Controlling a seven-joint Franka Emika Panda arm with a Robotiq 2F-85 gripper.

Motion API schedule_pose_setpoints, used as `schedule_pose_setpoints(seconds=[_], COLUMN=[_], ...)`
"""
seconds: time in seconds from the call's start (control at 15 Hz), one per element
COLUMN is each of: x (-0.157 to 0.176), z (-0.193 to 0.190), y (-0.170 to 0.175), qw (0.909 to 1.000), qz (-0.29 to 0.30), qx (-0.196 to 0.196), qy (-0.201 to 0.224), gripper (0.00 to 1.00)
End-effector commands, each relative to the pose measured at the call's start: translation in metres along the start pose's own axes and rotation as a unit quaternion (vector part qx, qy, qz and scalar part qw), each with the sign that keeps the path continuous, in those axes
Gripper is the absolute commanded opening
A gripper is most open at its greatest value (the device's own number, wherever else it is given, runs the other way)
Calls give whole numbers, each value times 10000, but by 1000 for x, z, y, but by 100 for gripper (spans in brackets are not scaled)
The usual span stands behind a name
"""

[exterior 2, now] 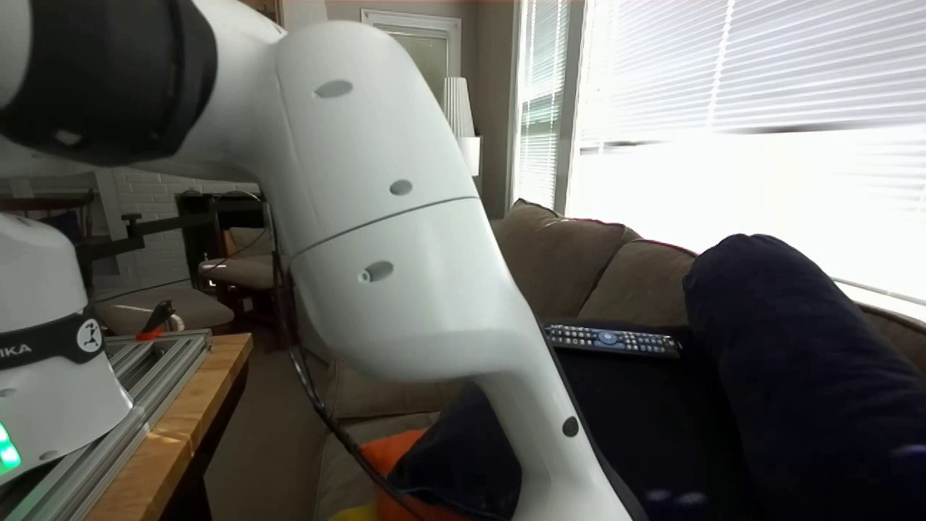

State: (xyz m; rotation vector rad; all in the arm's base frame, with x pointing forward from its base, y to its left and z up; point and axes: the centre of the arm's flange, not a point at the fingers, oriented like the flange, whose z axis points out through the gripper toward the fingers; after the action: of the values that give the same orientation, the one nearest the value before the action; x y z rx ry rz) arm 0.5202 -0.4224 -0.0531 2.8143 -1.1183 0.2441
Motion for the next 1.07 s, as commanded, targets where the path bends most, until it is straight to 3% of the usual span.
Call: schedule_pose_setpoints(seconds=[0.0, 0.27, 0.47, 1.0], x=[14, 7, 10, 11], z=[38, 59, 68, 84], y=[-10, -24, -36, -52], qw=[9977, 9892, 9895, 9909], qz=[601, 1257, 1269, 1192], qx=[-78, 66, 226, 98], qy=[-289, -753, -655, -623], gripper=[100, 100, 100, 100])
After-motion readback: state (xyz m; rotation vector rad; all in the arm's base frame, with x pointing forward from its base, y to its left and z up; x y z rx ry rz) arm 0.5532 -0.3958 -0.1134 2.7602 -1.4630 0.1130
